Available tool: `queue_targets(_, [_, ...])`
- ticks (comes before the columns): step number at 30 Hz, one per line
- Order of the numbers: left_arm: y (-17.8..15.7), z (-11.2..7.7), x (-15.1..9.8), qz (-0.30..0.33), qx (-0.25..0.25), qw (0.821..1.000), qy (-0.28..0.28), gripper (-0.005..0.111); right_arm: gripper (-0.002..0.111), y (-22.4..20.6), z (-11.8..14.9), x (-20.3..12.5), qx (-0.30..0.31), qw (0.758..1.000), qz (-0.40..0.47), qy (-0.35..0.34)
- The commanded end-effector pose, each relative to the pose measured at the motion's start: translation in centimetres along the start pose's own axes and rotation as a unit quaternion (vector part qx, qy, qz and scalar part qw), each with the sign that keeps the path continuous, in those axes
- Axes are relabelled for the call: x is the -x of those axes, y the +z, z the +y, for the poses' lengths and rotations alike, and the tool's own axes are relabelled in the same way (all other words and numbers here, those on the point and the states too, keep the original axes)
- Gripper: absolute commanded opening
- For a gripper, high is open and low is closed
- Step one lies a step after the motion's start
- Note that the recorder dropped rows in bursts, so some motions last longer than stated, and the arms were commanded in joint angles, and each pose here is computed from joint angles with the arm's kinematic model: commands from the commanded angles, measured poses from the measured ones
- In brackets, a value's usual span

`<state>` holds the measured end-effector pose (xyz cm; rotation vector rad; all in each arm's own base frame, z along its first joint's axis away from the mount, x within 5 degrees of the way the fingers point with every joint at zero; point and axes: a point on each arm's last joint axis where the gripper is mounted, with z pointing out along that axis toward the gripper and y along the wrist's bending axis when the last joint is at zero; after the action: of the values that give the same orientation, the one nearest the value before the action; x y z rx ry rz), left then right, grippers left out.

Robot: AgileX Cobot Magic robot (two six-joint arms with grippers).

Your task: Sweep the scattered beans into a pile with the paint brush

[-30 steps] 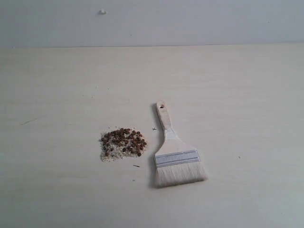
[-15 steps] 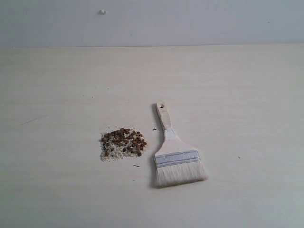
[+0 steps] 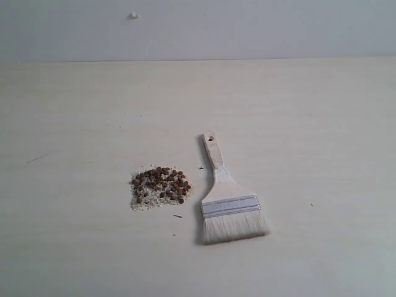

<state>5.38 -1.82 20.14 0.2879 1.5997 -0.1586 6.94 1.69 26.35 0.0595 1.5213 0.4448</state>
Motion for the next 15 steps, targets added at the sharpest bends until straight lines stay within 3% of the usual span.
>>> queue_targets(1, [0.0,0.0,0.0,-0.003,-0.001,1.0,-0.001,0.0,0.0,-0.8,0.0,0.3,-0.01,0.999,-0.024,-0.027])
queue_targets(6, [0.0,0.0,0.0,-0.003,-0.001,1.0,-0.001,0.0,0.0,-1.8,0.1,0.5,-0.022,0.998,-0.053,-0.037])
queue_targets(15, [0.0,0.0,0.0,-0.003,-0.001,1.0,-0.001,0.0,0.0,-2.8,0.4,0.4,-0.032,0.985,-0.061,-0.16])
